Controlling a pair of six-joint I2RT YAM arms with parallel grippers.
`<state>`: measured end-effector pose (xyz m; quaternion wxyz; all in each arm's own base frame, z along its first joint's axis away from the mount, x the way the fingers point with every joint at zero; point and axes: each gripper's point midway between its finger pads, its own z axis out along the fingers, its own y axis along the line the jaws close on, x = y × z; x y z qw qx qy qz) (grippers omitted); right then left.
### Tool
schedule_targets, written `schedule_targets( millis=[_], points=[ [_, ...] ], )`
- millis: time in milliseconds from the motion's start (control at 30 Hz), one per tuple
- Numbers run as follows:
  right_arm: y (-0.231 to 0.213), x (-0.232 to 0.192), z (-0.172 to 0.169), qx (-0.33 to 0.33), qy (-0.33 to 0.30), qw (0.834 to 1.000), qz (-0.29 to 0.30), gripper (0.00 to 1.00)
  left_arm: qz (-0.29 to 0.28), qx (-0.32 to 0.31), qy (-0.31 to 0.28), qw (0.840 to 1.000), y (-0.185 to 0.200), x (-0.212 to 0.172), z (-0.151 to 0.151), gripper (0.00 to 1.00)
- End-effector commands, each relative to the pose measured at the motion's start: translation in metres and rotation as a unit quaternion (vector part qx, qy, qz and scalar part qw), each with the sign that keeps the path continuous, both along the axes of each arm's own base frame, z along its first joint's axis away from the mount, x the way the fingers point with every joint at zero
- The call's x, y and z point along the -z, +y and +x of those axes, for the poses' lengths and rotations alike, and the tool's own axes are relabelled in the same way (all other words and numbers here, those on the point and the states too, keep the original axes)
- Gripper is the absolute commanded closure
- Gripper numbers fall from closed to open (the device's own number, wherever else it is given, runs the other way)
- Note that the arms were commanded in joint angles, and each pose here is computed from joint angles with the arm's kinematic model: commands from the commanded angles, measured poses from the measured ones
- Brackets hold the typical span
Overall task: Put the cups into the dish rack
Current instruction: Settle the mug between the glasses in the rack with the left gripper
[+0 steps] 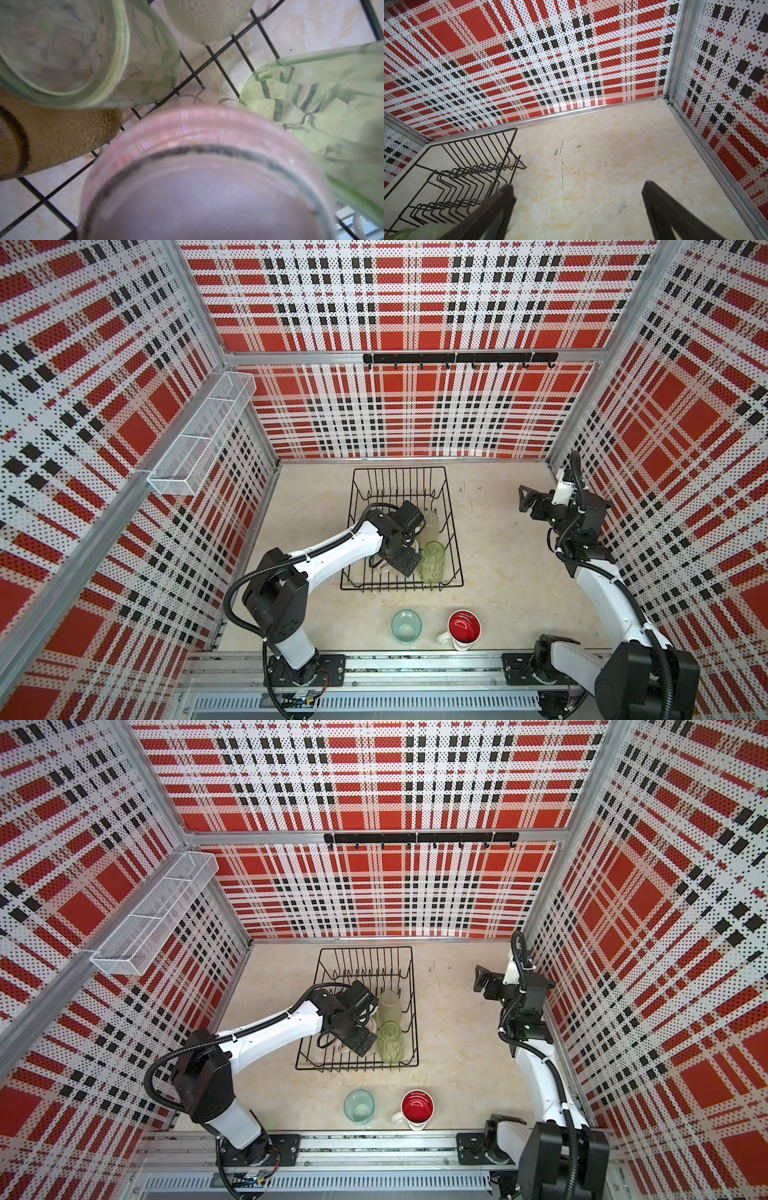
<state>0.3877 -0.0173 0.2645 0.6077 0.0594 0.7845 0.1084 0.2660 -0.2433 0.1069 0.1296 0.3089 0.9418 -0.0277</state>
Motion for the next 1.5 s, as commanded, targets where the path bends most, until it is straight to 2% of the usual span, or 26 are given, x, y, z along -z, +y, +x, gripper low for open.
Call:
schedule_targets(
  millis=[0,200,567,1000,1167,1467],
  points=[
    [-0.003,-0.009,0.000,0.002,-0.009,1.000,-0.007,0.00,-0.034,0.012,-0.014,0.999,-0.009,-0.023,0.001,0.09],
    [-0.003,-0.008,0.000,0.002,-0.007,1.000,-0.007,0.00,-0.058,0.017,-0.002,0.998,-0.014,-0.028,-0.009,0.10],
    [-0.002,-0.007,0.000,-0.002,-0.006,1.000,-0.005,0.00,-0.051,0.003,0.025,0.998,-0.006,-0.016,-0.027,0.11],
    [0.001,-0.004,0.001,-0.008,-0.004,1.000,0.001,0.00,-0.065,-0.019,0.041,0.997,0.002,-0.020,-0.038,0.14],
    [0.002,-0.003,0.002,-0.012,-0.005,1.000,0.004,0.00,-0.086,-0.016,0.052,0.995,-0.004,-0.021,-0.048,0.15],
    [0.006,-0.001,0.004,-0.022,-0.001,1.000,0.013,0.00,-0.157,-0.007,0.055,0.986,-0.027,-0.035,-0.050,0.15]
  ],
)
